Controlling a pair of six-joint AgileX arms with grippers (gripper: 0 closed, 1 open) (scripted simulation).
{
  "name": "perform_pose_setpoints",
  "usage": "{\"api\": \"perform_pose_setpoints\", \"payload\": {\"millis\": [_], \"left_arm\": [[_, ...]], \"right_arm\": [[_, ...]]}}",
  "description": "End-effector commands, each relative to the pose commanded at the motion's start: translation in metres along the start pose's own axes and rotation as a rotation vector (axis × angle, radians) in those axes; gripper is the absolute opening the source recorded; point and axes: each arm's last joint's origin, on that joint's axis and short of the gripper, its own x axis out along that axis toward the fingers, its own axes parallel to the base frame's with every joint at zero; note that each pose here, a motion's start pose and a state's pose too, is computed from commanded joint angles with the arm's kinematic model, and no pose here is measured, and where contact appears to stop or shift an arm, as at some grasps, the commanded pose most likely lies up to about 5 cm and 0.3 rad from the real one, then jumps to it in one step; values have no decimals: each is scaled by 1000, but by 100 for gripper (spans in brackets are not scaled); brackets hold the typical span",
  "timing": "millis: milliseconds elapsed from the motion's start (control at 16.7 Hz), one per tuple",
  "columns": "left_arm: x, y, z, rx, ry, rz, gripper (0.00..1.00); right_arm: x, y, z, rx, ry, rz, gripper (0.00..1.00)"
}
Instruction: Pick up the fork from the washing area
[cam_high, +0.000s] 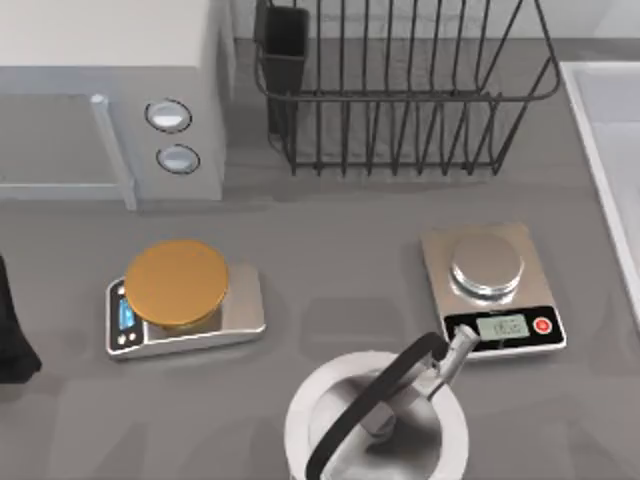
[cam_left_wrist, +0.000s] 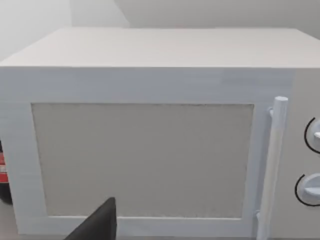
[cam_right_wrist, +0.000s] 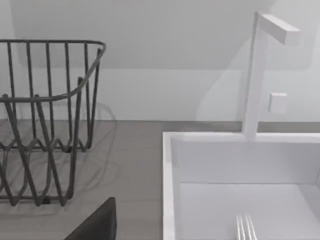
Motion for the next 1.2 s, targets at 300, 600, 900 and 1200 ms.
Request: {"api": "perform_pose_setpoints", "payload": {"millis": [300, 600, 900, 1200], "left_arm": [[0, 0, 0, 0, 0, 0, 100], [0, 0, 0, 0, 0, 0, 100], [0, 0, 0, 0, 0, 0, 100], [0, 0, 0, 0, 0, 0, 100]], "right_arm": [[13, -3, 52, -34, 170, -26, 100], [68, -11, 118, -70, 448, -50, 100], [170, -28, 150, -84, 781, -56, 100], [277, -53, 119, -64, 1113, -40, 100]]}}
